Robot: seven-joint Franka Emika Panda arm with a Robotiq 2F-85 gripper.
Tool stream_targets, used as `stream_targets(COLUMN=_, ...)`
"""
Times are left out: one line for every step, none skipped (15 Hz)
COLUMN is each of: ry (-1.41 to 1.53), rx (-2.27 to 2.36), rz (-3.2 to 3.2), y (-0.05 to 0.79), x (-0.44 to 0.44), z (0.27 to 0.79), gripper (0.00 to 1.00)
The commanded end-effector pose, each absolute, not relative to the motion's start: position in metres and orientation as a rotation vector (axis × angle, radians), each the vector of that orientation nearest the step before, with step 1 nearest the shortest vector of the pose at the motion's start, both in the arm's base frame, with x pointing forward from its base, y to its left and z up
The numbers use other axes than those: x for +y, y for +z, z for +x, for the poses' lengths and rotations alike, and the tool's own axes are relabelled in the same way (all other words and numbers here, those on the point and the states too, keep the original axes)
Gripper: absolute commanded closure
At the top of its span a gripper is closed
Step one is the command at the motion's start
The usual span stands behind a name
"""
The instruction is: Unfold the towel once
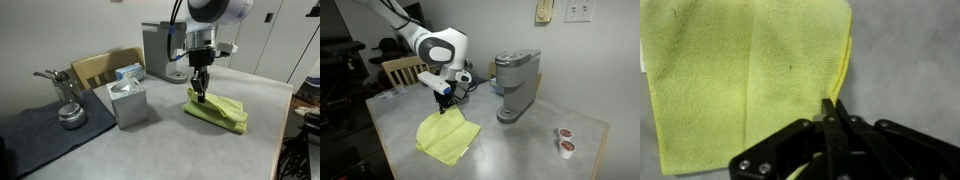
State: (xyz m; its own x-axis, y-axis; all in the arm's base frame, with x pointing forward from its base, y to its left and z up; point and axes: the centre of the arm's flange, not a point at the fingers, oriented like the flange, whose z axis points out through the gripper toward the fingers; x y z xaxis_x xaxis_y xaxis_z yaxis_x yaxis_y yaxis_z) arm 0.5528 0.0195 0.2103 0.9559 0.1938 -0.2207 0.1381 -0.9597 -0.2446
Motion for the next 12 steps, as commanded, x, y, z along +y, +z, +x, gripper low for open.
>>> stream_targets(ry=0.352, rx=-0.244, rz=-2.895, y=0.209, x=0.03, z=0.555, gripper=0.99)
stream_targets(ry=0.352, rx=-0.245, rz=-2.896, y=0.209, x=0.033, z=0.555, gripper=0.99)
stream_targets(ry=0.353, rx=-0.244, rz=-2.897, y=0.209, x=0.035, z=0.555, gripper=0.99)
stream_targets(ry=0.354, rx=-0.245, rz=-2.897, y=0.209, x=0.038, z=0.555, gripper=0.99)
stream_targets(ry=0.355, rx=-0.246, rz=-2.898, y=0.209, x=0.04, z=0.555, gripper=0.99)
stream_targets(ry=0.355, rx=-0.247, rz=-2.898, y=0.208, x=0.043, z=0.555, gripper=0.99)
stream_targets(ry=0.356, rx=-0.248, rz=-2.899, y=0.208, x=0.045, z=0.556, gripper=0.99)
stream_targets(ry=0.357, rx=-0.25, rz=-2.899, y=0.208, x=0.048, z=0.556, gripper=0.99)
stream_targets(ry=0.358, rx=-0.251, rz=-2.9, y=0.208, x=0.05, z=0.556, gripper=0.99)
stream_targets(ry=0.358, rx=-0.253, rz=-2.901, y=0.208, x=0.052, z=0.556, gripper=0.99)
stream_targets(ry=0.358, rx=-0.256, rz=-2.903, y=0.208, x=0.055, z=0.557, gripper=0.99)
stream_targets(ry=0.358, rx=-0.256, rz=-2.905, y=0.209, x=0.057, z=0.557, gripper=0.99)
